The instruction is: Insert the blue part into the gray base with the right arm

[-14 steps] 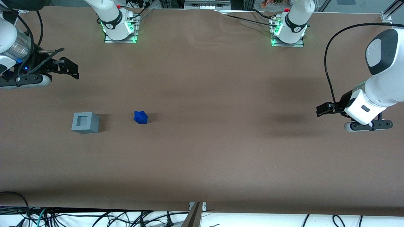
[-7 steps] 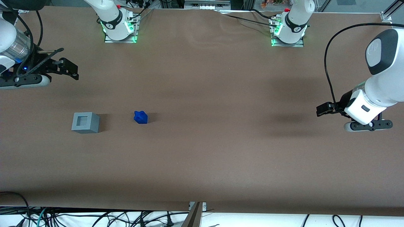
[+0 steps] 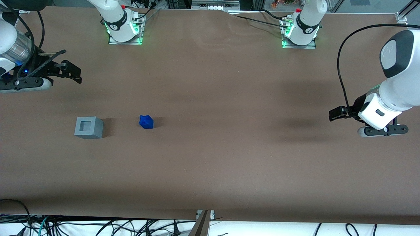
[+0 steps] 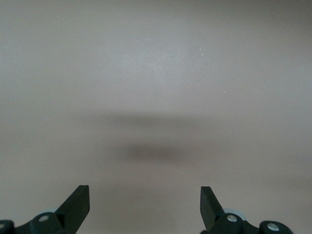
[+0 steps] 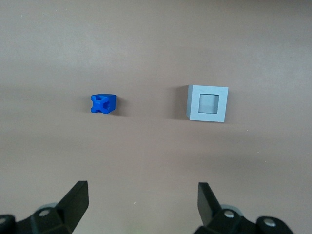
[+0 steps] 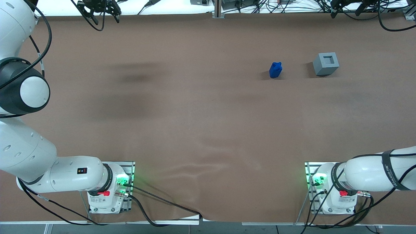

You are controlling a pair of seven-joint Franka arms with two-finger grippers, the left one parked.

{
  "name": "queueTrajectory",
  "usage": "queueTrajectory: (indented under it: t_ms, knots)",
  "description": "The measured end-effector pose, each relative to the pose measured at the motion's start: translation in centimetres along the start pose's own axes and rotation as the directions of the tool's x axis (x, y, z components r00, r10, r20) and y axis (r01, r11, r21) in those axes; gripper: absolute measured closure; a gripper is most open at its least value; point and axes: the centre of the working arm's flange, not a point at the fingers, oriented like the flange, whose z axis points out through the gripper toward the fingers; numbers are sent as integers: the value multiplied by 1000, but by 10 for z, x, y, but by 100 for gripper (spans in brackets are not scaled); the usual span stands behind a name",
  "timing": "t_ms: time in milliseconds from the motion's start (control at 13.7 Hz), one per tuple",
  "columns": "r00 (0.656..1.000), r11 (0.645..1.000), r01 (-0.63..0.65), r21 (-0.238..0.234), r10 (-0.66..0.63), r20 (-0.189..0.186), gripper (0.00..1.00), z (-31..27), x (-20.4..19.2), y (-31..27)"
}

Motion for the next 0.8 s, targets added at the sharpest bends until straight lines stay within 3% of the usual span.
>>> queueTrajectory:
  t_ms: [801]
  knots:
    - [1000,1000,7,0,-7,3,1,1,1,-4]
